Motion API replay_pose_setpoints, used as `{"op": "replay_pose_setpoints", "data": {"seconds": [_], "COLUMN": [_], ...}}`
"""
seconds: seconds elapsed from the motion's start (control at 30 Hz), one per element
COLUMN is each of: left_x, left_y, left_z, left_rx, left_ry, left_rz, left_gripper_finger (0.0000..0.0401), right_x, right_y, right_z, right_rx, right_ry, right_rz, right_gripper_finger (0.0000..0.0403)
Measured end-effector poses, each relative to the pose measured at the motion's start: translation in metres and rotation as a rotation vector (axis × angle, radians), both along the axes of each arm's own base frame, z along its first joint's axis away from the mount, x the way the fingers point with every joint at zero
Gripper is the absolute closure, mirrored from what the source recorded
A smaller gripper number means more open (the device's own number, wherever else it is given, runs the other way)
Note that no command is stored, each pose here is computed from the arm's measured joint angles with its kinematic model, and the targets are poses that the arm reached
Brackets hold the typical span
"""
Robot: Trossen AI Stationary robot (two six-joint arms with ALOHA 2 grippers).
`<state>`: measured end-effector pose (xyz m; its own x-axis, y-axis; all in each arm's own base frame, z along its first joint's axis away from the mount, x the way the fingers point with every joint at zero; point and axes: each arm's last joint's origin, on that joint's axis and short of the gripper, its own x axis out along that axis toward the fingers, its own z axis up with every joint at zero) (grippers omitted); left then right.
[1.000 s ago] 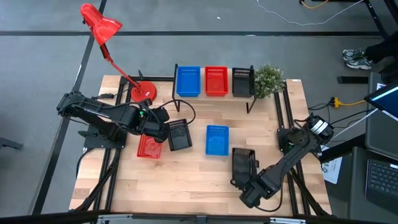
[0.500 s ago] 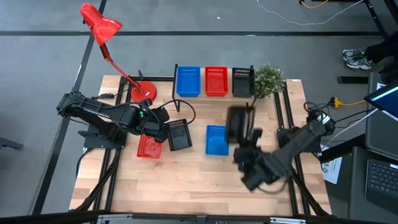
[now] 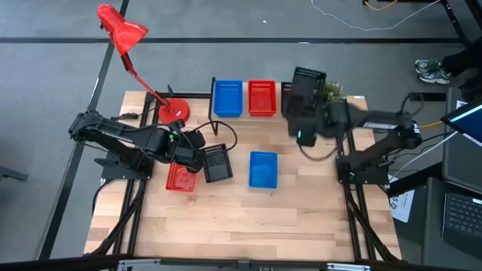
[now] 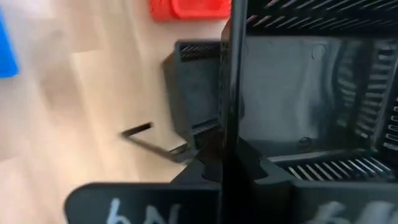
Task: Stack baskets on shelf by color
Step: Stack the right black bin on top of the black bin on the shelf
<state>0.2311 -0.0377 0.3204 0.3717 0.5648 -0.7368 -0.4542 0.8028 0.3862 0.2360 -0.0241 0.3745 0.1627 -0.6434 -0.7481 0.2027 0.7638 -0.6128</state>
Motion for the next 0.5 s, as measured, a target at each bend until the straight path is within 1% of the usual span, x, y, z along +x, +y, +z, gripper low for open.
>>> {"op": "replay_pose_setpoints", "data": {"seconds": [0.07, 0.17, 0.27, 0.37, 0.5], "left_x": [0.0, 0.0, 0.0, 0.0, 0.0], "left_y": [0.0, 0.0, 0.0, 0.0, 0.0], "left_z": [0.0, 0.0, 0.0, 0.0, 0.0], "left_rx": [0.0, 0.0, 0.0, -0.001, -0.001], "left_ry": [-0.001, -0.003, -0.003, -0.003, -0.003], "left_rz": [0.0, 0.0, 0.0, 0.001, 0.001], "left_gripper_finger": [0.0313, 0.0313, 0.0313, 0.0313, 0.0313], "right_x": [-0.002, 0.001, 0.006, 0.008, 0.007], "right_y": [-0.017, -0.038, -0.054, -0.07, -0.086], "right_z": [0.003, 0.002, -0.002, -0.009, -0.016], "right_rx": [0.111, 0.22, 0.249, 0.258, 0.351], "right_ry": [-0.018, -0.043, -0.019, 0.029, 0.039], "right_rz": [0.025, 0.085, 0.139, 0.125, 0.129], "right_gripper_finger": [0.0403, 0.0403, 0.0403, 0.0403, 0.0403]}}
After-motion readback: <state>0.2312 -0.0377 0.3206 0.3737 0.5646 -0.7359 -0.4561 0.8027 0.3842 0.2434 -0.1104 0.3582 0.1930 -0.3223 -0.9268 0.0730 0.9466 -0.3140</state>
